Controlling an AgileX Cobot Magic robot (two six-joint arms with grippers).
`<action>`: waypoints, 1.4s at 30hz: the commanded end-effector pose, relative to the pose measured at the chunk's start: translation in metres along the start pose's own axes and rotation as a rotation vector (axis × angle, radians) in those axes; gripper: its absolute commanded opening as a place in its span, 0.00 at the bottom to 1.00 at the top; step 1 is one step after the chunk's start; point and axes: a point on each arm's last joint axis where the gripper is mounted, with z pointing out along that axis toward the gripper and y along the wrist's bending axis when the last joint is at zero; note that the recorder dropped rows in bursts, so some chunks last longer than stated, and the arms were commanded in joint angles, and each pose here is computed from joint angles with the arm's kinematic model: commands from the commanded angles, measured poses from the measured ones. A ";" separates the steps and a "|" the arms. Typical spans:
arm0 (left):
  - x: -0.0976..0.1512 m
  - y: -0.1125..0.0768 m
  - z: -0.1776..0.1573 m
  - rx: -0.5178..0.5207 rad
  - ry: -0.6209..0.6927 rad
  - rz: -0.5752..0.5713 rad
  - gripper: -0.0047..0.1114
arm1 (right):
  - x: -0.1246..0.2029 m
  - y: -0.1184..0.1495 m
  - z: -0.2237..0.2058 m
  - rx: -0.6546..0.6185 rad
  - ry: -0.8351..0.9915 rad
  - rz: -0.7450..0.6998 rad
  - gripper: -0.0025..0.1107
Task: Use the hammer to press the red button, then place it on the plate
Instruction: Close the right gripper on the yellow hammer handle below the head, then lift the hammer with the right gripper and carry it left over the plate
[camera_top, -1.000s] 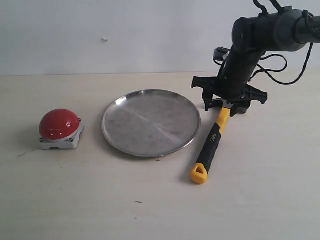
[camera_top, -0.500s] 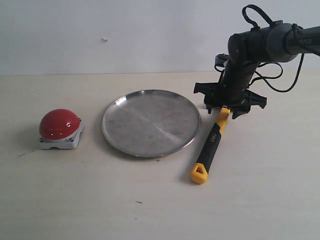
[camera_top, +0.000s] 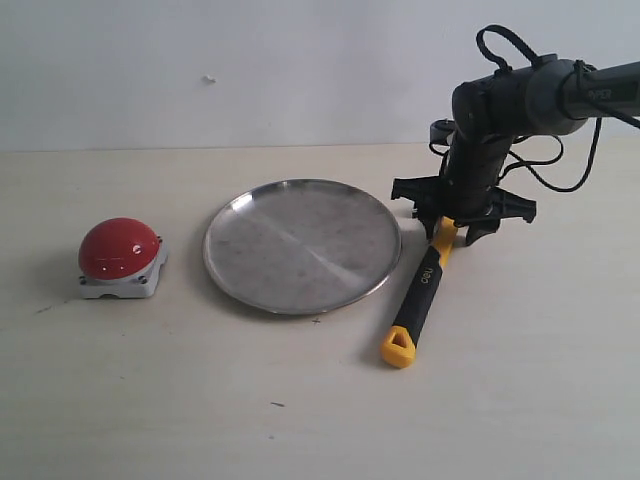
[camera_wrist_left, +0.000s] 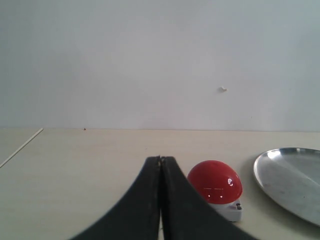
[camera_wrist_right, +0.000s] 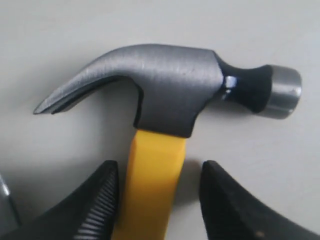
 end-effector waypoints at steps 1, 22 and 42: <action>0.000 0.000 0.000 -0.002 -0.006 -0.007 0.04 | 0.003 -0.001 0.005 0.019 0.027 -0.064 0.31; 0.000 0.000 0.000 -0.002 -0.006 -0.007 0.04 | -0.001 0.000 0.006 0.004 -0.012 -0.075 0.43; 0.000 0.000 0.000 -0.002 -0.006 -0.007 0.04 | 0.004 -0.003 0.015 0.033 0.030 -0.136 0.02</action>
